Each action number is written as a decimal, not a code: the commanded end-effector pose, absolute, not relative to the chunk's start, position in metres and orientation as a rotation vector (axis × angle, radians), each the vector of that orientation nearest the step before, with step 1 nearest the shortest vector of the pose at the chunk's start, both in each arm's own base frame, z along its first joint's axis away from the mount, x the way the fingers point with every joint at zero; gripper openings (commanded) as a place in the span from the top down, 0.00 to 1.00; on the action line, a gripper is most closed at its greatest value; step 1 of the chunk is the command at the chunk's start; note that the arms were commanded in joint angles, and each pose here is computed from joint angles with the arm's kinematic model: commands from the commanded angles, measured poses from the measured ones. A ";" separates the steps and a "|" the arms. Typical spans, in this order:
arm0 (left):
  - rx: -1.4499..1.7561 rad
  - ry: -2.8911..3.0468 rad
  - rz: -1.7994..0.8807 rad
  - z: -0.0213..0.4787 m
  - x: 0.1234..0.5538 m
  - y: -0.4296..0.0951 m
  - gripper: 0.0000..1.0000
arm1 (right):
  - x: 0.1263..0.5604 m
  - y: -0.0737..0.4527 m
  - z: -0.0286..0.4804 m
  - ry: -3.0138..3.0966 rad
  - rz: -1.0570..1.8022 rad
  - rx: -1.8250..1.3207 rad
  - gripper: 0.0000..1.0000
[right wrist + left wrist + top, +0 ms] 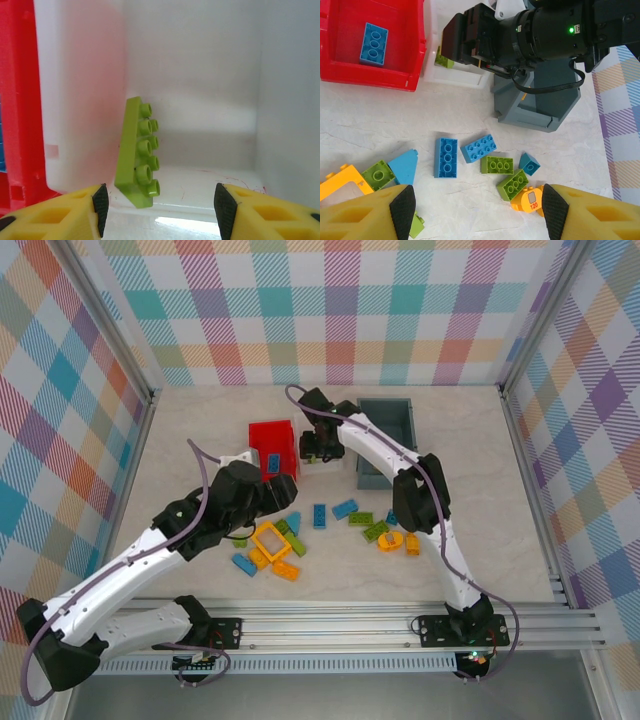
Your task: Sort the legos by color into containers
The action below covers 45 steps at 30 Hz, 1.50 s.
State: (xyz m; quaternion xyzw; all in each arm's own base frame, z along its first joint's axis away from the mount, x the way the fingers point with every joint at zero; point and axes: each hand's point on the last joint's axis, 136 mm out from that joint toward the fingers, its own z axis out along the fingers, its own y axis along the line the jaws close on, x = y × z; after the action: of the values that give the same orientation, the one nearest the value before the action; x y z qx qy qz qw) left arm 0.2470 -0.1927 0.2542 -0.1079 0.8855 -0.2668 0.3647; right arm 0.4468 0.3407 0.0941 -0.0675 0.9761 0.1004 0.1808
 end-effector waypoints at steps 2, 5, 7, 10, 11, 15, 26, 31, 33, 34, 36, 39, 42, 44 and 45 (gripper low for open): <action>-0.322 2.335 -0.630 0.251 0.239 -0.178 0.31 | 0.435 0.338 0.180 2.601 0.317 -0.251 0.41; -0.319 2.404 -0.581 0.240 0.233 -0.175 0.32 | 0.413 0.338 0.219 2.500 0.337 -0.302 0.42; -0.329 2.457 -0.489 0.229 0.227 -0.163 0.32 | 0.390 0.337 0.235 2.452 0.379 -0.338 0.42; -0.409 2.540 -0.356 0.209 0.213 -0.140 0.35 | 0.340 0.339 0.245 2.391 0.471 -0.437 0.42; -0.459 2.566 -0.308 0.199 0.205 -0.130 0.35 | 0.319 0.340 0.245 2.373 0.508 -0.484 0.41; -0.656 2.603 -0.199 0.158 0.176 -0.097 0.37 | 0.237 0.353 0.226 2.354 0.671 -0.673 0.40; -1.035 2.619 -0.301 0.069 0.166 -0.095 0.39 | 0.112 0.374 0.170 2.372 0.843 -0.932 0.34; -1.119 2.605 -0.271 0.049 0.167 -0.085 0.41 | 0.108 0.372 0.170 2.369 0.838 -0.922 0.34; -1.143 2.587 -0.293 0.044 0.170 -0.086 0.42 | 0.108 0.373 0.173 2.360 0.842 -0.919 0.34; -1.148 2.584 -0.289 0.043 0.170 -0.085 0.43 | 0.109 0.374 0.172 2.362 0.838 -0.919 0.34; -1.160 2.576 -0.290 0.039 0.172 -0.084 0.44 | 0.108 0.376 0.172 2.365 0.839 -0.928 0.34; -1.162 2.573 -0.288 0.035 0.176 -0.084 0.45 | 0.106 0.379 0.170 2.373 0.847 -0.933 0.35; -1.162 2.588 -0.256 0.028 0.175 -0.082 0.47 | 0.106 0.380 0.169 2.380 0.848 -0.931 0.35; -1.168 2.595 -0.247 0.022 0.174 -0.082 0.52 | 0.105 0.379 0.168 2.382 0.846 -0.928 0.35; -1.169 2.599 -0.232 0.020 0.173 -0.080 0.55 | 0.106 0.379 0.168 2.381 0.846 -0.923 0.35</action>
State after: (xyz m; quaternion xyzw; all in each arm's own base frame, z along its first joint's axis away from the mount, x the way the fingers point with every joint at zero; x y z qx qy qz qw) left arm 0.1757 -0.0850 0.0303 -0.3990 0.9006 -0.0903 0.1467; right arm 0.1068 0.3697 0.1595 -0.3403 0.8680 0.2894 0.2168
